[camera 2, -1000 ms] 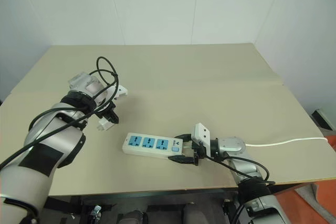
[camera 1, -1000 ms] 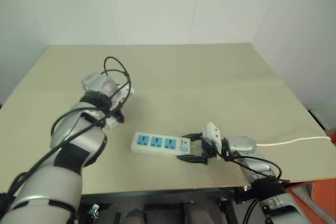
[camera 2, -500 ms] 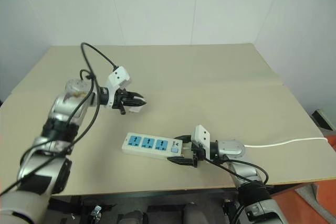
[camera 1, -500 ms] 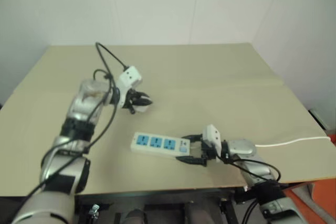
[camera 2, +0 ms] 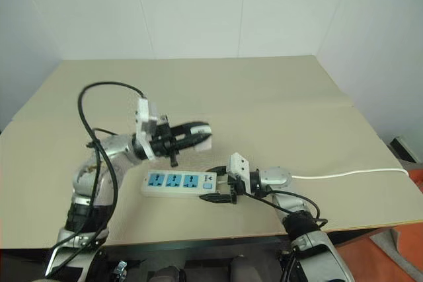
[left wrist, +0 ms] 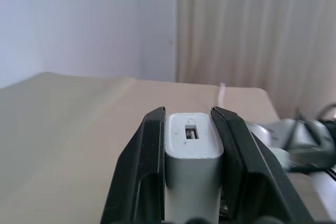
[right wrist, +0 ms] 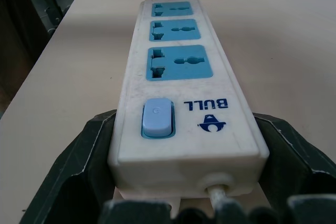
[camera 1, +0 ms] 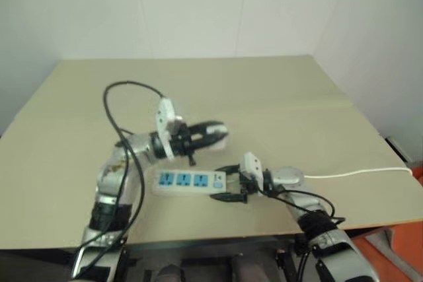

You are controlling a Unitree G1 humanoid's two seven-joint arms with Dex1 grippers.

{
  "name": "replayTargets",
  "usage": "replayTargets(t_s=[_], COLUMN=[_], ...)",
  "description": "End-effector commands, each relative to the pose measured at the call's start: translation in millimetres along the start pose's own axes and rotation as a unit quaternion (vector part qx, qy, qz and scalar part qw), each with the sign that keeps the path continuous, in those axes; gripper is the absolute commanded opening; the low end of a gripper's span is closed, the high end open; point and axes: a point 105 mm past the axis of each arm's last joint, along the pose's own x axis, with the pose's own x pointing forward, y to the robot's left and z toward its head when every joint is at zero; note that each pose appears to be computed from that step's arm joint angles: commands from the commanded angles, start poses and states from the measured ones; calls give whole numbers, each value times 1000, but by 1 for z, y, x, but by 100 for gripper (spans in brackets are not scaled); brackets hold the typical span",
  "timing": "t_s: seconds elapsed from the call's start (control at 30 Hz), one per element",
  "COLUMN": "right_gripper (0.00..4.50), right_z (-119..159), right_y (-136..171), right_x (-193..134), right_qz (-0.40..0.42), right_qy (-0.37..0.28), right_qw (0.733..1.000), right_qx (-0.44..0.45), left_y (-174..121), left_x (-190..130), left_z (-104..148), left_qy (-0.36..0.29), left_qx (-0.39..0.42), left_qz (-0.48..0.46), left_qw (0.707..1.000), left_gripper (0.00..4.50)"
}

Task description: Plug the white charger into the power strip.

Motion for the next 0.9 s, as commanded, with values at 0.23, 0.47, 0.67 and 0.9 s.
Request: replayTargets(t_s=[0.23,0.47,0.67,0.9], right_gripper=[347,347,347,347], right_z=[-9,-11,-13,-11], right_y=[12,16,18,16], right_x=[10,10,12,12], right_qz=[41,33,34,31], right_qy=[18,14,17,16], right_qw=[999,999,999,999], right_qx=[4,12,18,17], left_y=[-15,-18,-28,-28], left_x=[1,-20,-28,-39], left_z=[-2,-6,-23,-41], left_qy=[-37,-5,21,71], left_qx=[52,-14,-55,-53], left_qz=[-62,-101,-117,-124], left_qw=[996,995,991,988], left_gripper=[102,102,102,102])
